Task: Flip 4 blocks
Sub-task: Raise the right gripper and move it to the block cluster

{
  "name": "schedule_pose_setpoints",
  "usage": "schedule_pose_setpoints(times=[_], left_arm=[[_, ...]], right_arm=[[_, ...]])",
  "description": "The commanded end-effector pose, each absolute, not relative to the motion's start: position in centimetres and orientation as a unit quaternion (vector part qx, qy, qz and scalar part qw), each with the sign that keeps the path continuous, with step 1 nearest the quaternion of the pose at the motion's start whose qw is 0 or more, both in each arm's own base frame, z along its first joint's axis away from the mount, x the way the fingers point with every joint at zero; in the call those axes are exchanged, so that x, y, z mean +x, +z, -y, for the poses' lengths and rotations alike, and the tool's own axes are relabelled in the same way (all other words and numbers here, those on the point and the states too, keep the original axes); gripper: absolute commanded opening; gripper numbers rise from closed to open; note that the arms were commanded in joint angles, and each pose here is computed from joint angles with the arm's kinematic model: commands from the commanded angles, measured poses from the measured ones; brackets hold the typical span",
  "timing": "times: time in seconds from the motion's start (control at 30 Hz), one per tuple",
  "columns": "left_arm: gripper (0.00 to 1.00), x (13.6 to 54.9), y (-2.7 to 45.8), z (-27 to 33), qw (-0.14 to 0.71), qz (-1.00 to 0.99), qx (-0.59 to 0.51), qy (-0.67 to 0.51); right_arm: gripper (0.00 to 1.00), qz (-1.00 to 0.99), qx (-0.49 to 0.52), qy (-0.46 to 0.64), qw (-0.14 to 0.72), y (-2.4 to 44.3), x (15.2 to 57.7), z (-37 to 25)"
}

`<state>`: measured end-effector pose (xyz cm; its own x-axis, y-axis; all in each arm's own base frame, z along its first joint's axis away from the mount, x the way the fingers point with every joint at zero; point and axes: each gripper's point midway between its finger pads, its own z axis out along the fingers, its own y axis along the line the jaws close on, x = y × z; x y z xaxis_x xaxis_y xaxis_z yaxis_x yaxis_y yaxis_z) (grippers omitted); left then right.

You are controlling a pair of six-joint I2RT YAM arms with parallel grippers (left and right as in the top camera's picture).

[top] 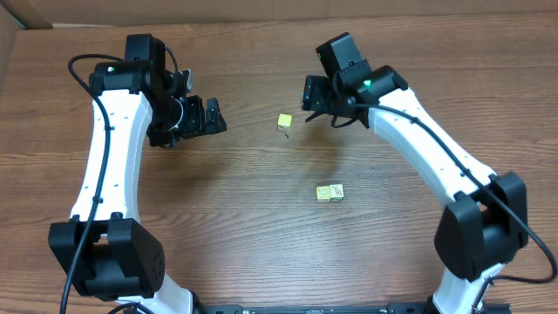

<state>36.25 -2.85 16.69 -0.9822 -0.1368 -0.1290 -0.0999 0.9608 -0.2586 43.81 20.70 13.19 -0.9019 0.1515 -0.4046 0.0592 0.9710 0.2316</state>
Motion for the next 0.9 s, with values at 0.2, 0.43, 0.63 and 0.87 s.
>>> schedule_pose_setpoints(times=[0.2,0.43,0.63,0.87], left_arm=[[1.00,36.6,17.1,3.0,0.080,-0.987,-0.061,-0.125],[1.00,36.6,17.1,3.0,0.080,-0.987,-0.061,-0.125],[1.00,36.6,17.1,3.0,0.080,-0.987,-0.061,-0.125],[1.00,36.6,17.1,3.0,0.080,-0.987,-0.061,-0.125]], right_arm=[[0.87,-0.975,0.075,0.105,0.182,11.1,47.1,-8.2],[0.71,-0.970,0.023,0.150,0.187,10.9,47.7,-6.4],[0.69,-0.971,-0.051,0.130,0.193,9.9,48.0,-8.0],[0.72,-0.959,-0.147,0.076,0.232,9.9,49.1,-11.9]])
